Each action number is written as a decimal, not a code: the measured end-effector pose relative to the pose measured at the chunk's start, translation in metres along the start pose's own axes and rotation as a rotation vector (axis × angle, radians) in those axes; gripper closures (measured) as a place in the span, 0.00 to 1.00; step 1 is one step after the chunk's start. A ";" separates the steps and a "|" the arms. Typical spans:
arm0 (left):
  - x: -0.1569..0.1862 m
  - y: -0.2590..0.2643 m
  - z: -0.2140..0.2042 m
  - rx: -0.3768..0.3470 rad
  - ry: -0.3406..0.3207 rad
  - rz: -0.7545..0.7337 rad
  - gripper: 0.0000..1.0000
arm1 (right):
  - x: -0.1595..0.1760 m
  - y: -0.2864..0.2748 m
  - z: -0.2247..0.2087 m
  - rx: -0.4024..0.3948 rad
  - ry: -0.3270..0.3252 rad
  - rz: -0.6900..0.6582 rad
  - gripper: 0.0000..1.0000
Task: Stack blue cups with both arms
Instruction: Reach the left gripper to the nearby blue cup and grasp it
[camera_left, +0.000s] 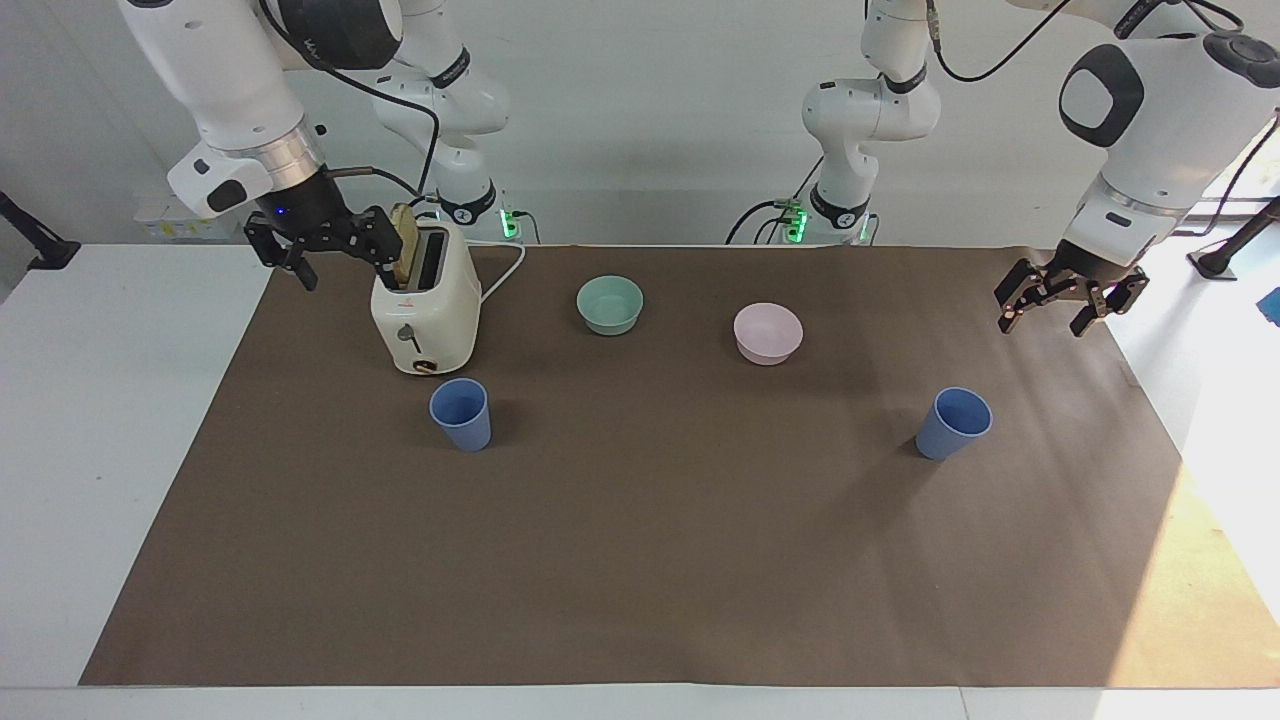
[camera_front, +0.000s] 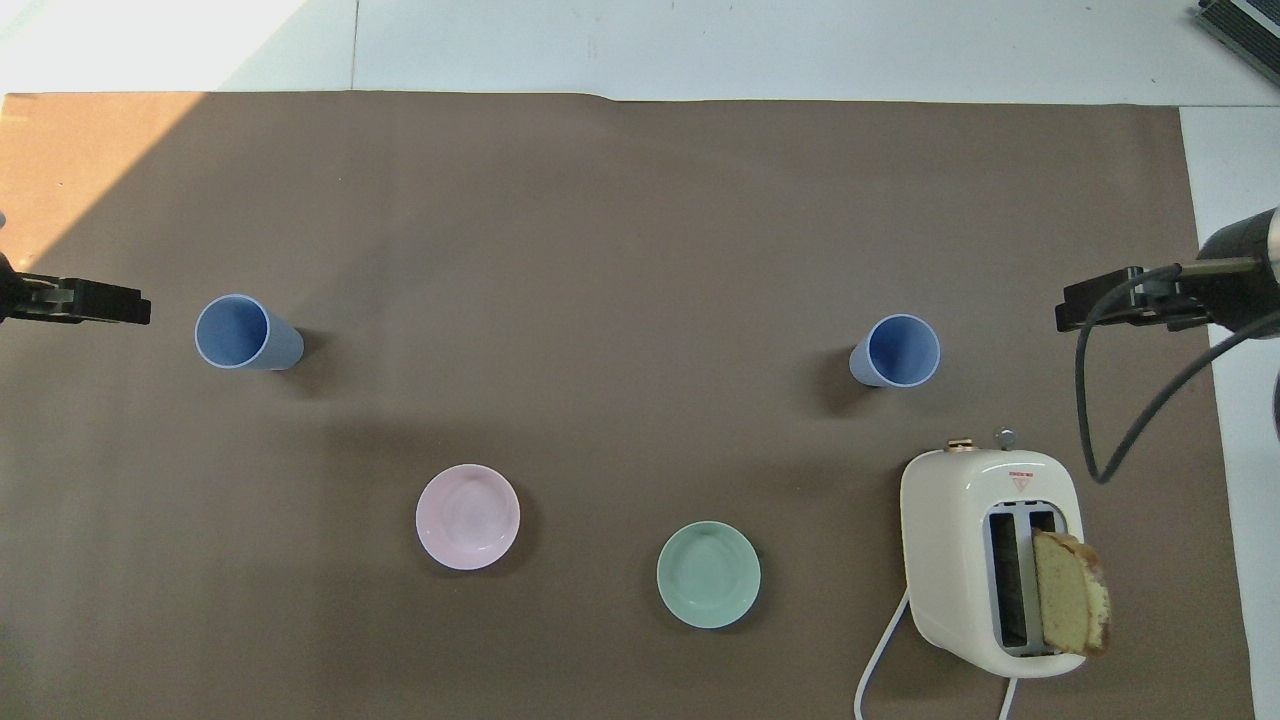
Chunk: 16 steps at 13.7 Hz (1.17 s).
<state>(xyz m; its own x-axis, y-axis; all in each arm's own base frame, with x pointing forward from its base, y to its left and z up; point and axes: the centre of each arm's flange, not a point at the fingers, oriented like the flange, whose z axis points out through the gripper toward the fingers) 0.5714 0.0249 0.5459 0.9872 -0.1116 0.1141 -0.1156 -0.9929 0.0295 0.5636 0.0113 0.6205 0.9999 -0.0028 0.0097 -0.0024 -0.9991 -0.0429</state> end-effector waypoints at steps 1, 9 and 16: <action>0.001 -0.001 0.014 -0.003 -0.003 -0.002 0.00 | 0.000 0.000 0.000 0.000 0.000 0.000 0.00; 0.026 -0.016 0.117 0.018 -0.005 -0.020 0.00 | 0.000 0.000 0.000 0.000 0.000 0.000 0.00; 0.010 -0.017 0.163 -0.033 -0.013 -0.062 0.23 | 0.000 0.000 0.000 0.000 0.000 0.000 0.00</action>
<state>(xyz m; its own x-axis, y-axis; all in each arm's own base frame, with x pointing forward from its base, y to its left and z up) 0.6008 0.0339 0.3843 0.9939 -0.0503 0.0977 -0.0572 -0.9960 0.0693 0.5636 0.0113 0.6206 0.9999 -0.0028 0.0097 -0.0024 -0.9991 -0.0429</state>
